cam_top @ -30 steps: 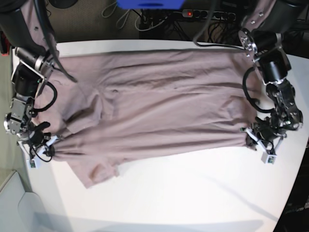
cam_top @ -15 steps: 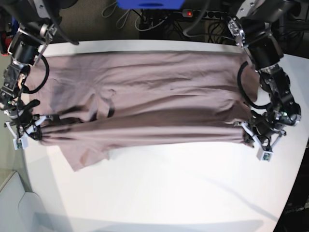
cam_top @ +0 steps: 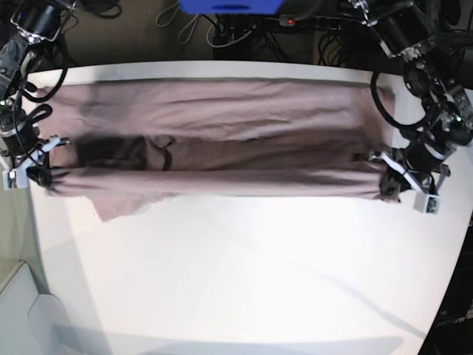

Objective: Layout the t-shirt on the table in an organized manner, then fold the t-shirt properly

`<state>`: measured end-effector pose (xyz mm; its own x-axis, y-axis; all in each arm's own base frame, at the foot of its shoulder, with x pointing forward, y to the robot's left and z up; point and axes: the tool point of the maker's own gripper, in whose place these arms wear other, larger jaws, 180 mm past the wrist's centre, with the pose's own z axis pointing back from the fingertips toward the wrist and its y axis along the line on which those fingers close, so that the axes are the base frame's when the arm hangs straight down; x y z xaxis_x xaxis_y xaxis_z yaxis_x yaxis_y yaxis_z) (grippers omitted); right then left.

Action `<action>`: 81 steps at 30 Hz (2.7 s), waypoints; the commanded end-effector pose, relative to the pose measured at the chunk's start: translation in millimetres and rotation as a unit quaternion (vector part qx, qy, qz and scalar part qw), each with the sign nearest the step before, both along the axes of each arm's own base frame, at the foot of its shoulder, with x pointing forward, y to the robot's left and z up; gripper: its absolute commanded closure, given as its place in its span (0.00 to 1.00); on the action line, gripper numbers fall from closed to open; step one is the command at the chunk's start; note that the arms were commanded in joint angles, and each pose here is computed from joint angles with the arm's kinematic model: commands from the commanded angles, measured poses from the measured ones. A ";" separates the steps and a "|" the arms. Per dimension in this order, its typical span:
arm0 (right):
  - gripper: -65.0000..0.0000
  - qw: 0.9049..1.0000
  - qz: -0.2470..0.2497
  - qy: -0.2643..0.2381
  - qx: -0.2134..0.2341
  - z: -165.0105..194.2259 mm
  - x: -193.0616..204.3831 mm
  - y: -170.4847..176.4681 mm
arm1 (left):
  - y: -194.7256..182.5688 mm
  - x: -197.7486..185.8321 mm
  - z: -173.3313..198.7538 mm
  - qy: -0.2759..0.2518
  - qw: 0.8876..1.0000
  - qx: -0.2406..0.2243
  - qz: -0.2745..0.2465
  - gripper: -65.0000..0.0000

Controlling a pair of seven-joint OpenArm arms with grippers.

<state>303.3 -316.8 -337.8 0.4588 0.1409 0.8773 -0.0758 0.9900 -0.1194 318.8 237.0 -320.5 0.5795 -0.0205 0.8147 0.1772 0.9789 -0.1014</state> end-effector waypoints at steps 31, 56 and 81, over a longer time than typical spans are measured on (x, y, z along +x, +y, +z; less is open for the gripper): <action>1.00 0.993 -0.065 0.056 0.077 -49.2 -99.6 -5.2 | 12.0 -83.8 -73.5 0.108 0.992 -0.065 0.031 1.00; 0.50 0.991 -0.064 0.116 0.027 -45.2 -131.7 -26.5 | 14.4 -88.4 -96.0 0.137 0.986 -0.090 0.043 0.24; 0.44 0.988 0.056 0.143 0.010 -15.7 4.1 48.6 | 11.9 -93.6 -102.5 0.147 0.983 -0.097 0.045 0.23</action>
